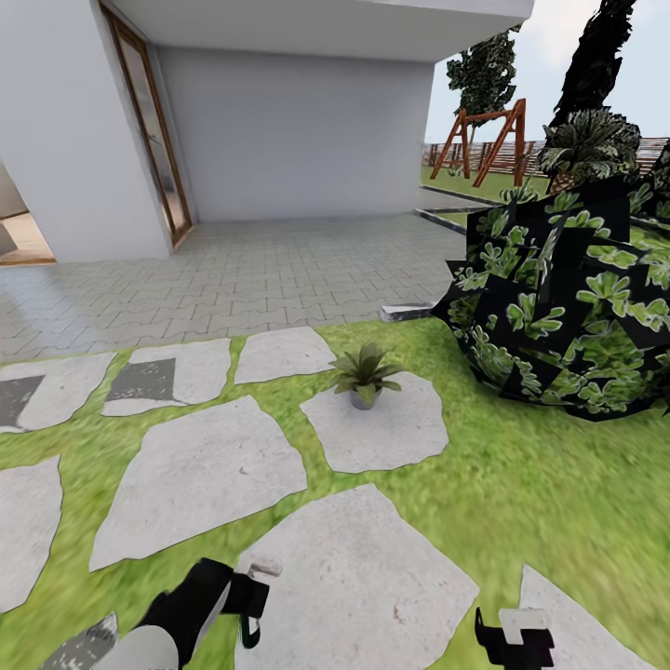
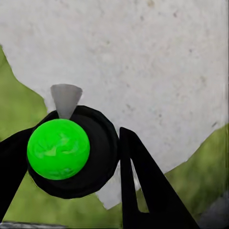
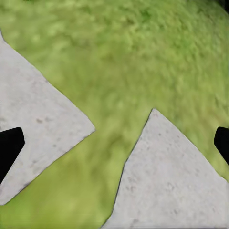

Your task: Pick up the pesticide atomizer in the garden and spray insectifuge to fully cover both potted plants in the garden.

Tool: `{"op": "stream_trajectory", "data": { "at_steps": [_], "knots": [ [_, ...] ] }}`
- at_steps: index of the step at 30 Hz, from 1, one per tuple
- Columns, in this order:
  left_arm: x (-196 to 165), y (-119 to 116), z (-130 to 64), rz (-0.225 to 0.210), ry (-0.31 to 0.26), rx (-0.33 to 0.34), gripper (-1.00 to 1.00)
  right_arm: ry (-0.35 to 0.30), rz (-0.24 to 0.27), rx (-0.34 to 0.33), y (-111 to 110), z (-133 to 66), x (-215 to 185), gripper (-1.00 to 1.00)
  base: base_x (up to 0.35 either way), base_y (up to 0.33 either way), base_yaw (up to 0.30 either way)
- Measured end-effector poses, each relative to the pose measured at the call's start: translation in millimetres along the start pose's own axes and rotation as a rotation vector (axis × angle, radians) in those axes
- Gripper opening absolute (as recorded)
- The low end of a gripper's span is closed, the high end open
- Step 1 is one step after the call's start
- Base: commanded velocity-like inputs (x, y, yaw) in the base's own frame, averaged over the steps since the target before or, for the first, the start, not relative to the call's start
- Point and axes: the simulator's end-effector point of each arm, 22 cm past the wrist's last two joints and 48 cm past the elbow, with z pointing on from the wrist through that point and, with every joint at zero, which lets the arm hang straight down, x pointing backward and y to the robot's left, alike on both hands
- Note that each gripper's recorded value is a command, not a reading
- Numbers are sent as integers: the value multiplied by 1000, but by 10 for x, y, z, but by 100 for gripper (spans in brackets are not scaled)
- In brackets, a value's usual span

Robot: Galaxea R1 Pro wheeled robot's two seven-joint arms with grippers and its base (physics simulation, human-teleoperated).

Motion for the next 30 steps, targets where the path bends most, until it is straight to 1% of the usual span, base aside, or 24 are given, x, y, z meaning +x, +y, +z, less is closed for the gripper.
{"op": "stream_trajectory", "data": {
  "at_steps": [3, 6, 8, 10, 12, 14, 15, 21, 30],
  "knots": [
    [-84, -66, -28, -1, -1, 3, -100, 1, 3, 1, 6, -3, 2, 100, 0, 0, 0],
    [-245, -36, -91, 0, -33, -7, -100, 2, 5, 0, 18, -6, 2, 100, 54, 0, 0],
    [-331, -9, -130, 1, -51, -15, -100, 2, 5, -1, 20, -7, 1, 100, 232, 0, 0],
    [-354, 13, -160, -2, -48, -22, -100, 3, 7, -2, 30, -10, 1, 100, 292, 0, 0],
    [-307, 18, -166, -8, -30, -25, -100, 8, 7, -3, 39, -20, 25, 100, 320, 0, 0],
    [-280, 21, -171, -12, -19, -27, -100, 25, 3, -6, 52, -49, 105, 100, 325, -34, 0],
    [-277, 18, -175, -14, -16, -27, -100, 45, -1, -9, 59, -81, 194, 100, 313, -84, 0],
    [-384, 42, -226, -15, -42, -34, -100, 53, -5, -8, 50, -98, 238, 100, 290, -146, 0],
    [-407, 32, -230, -14, -47, -32, -100, 57, -5, -10, 63, -103, 253, 100, 236, -196, 0]
  ]
}}
